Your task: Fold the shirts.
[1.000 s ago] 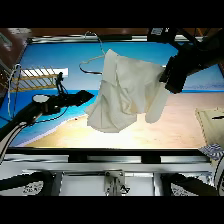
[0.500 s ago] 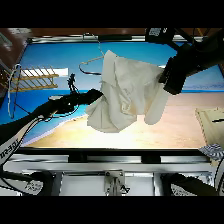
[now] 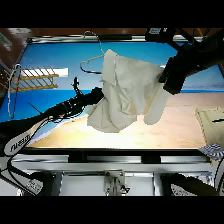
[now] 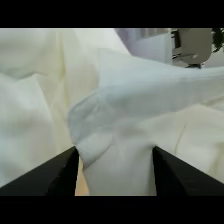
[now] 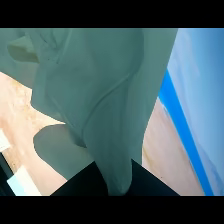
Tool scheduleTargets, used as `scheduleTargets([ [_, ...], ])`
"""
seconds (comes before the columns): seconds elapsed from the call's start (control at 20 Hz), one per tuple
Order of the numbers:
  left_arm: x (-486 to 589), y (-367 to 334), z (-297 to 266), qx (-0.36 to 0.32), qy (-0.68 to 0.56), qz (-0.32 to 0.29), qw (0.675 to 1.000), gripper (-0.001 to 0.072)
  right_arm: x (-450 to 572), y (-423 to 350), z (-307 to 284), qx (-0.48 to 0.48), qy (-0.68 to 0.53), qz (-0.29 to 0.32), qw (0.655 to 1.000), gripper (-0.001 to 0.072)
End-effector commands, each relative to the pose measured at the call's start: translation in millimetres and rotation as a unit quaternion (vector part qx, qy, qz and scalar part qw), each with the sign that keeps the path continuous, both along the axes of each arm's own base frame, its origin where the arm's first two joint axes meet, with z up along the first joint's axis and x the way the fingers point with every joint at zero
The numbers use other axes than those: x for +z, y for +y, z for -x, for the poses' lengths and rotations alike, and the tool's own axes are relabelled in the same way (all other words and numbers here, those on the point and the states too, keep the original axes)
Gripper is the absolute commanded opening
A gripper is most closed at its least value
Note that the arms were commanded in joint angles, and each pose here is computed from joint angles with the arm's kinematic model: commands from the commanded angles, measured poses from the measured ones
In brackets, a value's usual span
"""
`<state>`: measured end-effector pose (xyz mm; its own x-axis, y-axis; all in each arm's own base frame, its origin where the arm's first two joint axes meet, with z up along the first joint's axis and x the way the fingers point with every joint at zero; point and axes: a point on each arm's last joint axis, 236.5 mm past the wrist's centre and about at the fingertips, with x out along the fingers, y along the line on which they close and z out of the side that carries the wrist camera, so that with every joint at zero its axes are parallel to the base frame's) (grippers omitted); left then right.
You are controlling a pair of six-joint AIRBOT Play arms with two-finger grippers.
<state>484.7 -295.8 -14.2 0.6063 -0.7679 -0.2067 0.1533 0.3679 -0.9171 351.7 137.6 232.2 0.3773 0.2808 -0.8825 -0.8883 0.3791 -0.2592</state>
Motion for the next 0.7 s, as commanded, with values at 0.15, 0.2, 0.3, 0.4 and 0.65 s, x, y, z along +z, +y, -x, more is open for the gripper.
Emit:
scheduleTargets([
  [0.15,21.4,6.2,-19.1,0.052,-0.019,0.07,0.996,0.0256,0.1,0.2,0.6,-0.003,0.001,-0.001,1.0,0.0086],
  [0.2,22.4,6.9,-20.3,0.057,-0.017,0.077,0.995,0.0217,0.2,0.2,0.5,-0.003,0.001,-0.001,1.0,0.0086],
  [0.3,30.2,8.5,-21.4,0.056,-0.028,0.093,0.994,0.006,0.2,0.2,0.5,-0.003,0.001,-0.001,1.0,0.0086],
  [0.4,43.1,13.7,-22.0,0.05,-0.053,0.106,0.992,0.0058,0.1,-0.3,0.3,-0.004,0.001,-0.001,1.0,0.0086],
  [0.65,62.4,42.7,-30.5,0.055,-0.077,0.121,0.988,0.0053,0.2,-5.6,-3.1,-0.017,-0.003,0.005,1.0,0.0086],
])
